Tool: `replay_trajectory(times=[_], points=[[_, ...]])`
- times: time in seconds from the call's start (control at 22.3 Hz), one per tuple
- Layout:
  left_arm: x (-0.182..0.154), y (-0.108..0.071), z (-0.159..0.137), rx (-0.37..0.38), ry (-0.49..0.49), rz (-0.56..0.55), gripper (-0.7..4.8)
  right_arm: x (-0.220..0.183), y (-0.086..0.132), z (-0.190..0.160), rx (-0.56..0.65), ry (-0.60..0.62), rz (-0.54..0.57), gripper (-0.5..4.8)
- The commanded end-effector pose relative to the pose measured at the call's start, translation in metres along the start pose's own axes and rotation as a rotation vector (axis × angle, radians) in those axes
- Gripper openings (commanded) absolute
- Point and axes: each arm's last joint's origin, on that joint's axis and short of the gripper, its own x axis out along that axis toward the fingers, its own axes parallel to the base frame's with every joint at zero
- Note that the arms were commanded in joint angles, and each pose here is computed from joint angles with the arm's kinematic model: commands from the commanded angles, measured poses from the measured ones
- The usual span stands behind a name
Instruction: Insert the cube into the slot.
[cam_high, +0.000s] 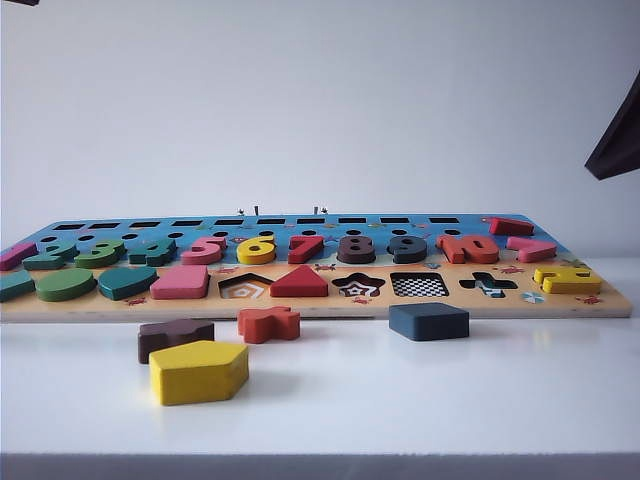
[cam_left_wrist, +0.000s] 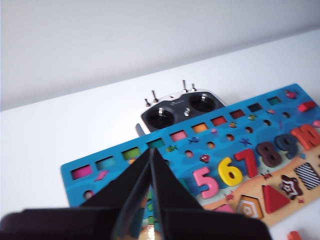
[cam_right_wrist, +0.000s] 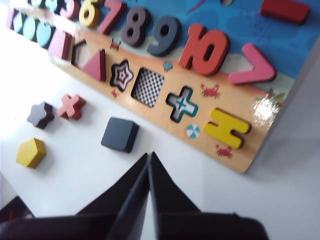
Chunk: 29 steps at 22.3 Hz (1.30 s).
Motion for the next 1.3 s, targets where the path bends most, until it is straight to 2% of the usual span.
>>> replay_trajectory(times=[0.04, 0.18, 0.31, 0.45, 0.72, 0.9, 0.94, 1.3], points=[[-0.004, 0.010, 0.003, -0.009, -0.032, 0.094, 0.17, -0.009, -0.004, -0.003, -0.022, -0.158, 0.030, -0.04], [-0.008, 0.020, 0.004, -0.015, -0.056, 0.185, 0.17, -0.014, -0.009, -0.013, -0.033, -0.247, 0.017, -0.05], [-0.019, 0.032, 0.009, -0.007, -0.126, 0.328, 0.17, -0.019, -0.016, -0.029, 0.044, -0.335, -0.027, -0.03], [-0.025, 0.037, 0.011, -0.009, -0.158, 0.395, 0.17, -0.019, -0.021, -0.036, 0.101, -0.374, -0.057, -0.03], [-0.031, 0.039, 0.004, -0.008, -0.169, 0.469, 0.17, -0.018, -0.028, -0.046, 0.051, -0.498, -0.103, -0.06], [-0.029, 0.038, -0.013, 0.009, -0.155, 0.494, 0.17, -0.019, -0.030, -0.051, -0.007, -0.581, -0.129, -0.08], [-0.027, 0.038, -0.025, 0.006, -0.150, 0.504, 0.17, -0.019, -0.031, -0.055, -0.011, -0.600, -0.139, -0.08], [-0.014, 0.036, -0.084, 0.000, -0.100, 0.500, 0.17, -0.019, -0.035, -0.067, -0.019, -0.653, -0.185, -0.08]])
